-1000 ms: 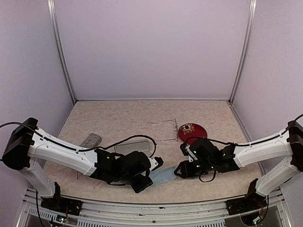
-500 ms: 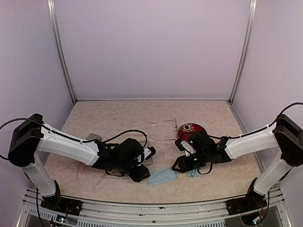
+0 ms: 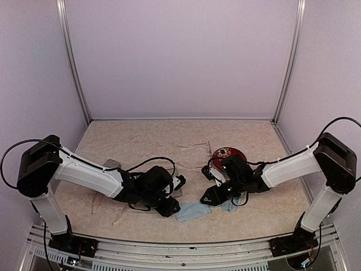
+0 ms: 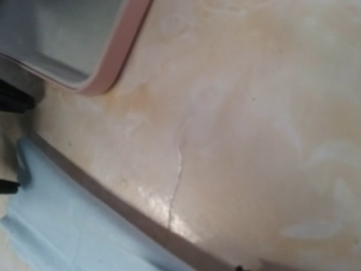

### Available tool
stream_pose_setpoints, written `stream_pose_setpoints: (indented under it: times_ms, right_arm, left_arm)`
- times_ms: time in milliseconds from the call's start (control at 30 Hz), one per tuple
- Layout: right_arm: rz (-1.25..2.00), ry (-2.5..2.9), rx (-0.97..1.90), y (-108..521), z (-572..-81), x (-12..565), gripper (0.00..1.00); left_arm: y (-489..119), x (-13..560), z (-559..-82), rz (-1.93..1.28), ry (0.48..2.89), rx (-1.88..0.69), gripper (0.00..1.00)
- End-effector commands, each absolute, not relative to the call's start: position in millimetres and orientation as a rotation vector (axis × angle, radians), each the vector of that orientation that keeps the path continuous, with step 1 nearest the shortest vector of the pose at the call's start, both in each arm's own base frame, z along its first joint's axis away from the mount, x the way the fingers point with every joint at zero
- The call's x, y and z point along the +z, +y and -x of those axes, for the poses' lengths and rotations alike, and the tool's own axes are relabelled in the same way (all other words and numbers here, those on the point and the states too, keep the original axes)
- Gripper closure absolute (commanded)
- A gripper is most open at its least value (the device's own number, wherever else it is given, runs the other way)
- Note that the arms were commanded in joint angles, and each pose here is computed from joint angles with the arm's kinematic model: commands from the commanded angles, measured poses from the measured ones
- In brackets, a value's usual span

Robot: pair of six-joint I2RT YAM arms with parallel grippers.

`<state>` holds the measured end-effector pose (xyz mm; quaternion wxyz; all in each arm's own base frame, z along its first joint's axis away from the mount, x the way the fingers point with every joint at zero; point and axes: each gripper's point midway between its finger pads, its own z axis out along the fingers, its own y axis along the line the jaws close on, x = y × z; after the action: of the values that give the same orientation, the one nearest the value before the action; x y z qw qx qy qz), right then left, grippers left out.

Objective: Organize the sunglasses
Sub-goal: Pick up the folded cleaning cloth from the center of the board.

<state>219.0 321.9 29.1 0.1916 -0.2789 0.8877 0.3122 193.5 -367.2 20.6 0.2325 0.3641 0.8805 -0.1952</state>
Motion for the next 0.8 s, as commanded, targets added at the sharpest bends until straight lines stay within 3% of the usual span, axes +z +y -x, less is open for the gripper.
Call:
stream_pose_setpoints:
  times_ms: [0,400,767]
  right_arm:
    - [0.816,2.501,0.867,316.3,-219.5,19.5,0.58]
    - [0.851,2.464,0.894,312.2,-219.0,23.9,0.62]
    - [0.866,2.448,0.930,312.4,-218.1,21.7,0.72]
  left_arm:
    - [-363.9,6.0,-192.7,-0.989,2.459,-0.565,0.53]
    - [-365.7,2.4,-188.6,-1.000,2.468,-0.624,0.69]
    - [-367.3,2.7,-184.9,-1.014,2.472,-0.653,0.87]
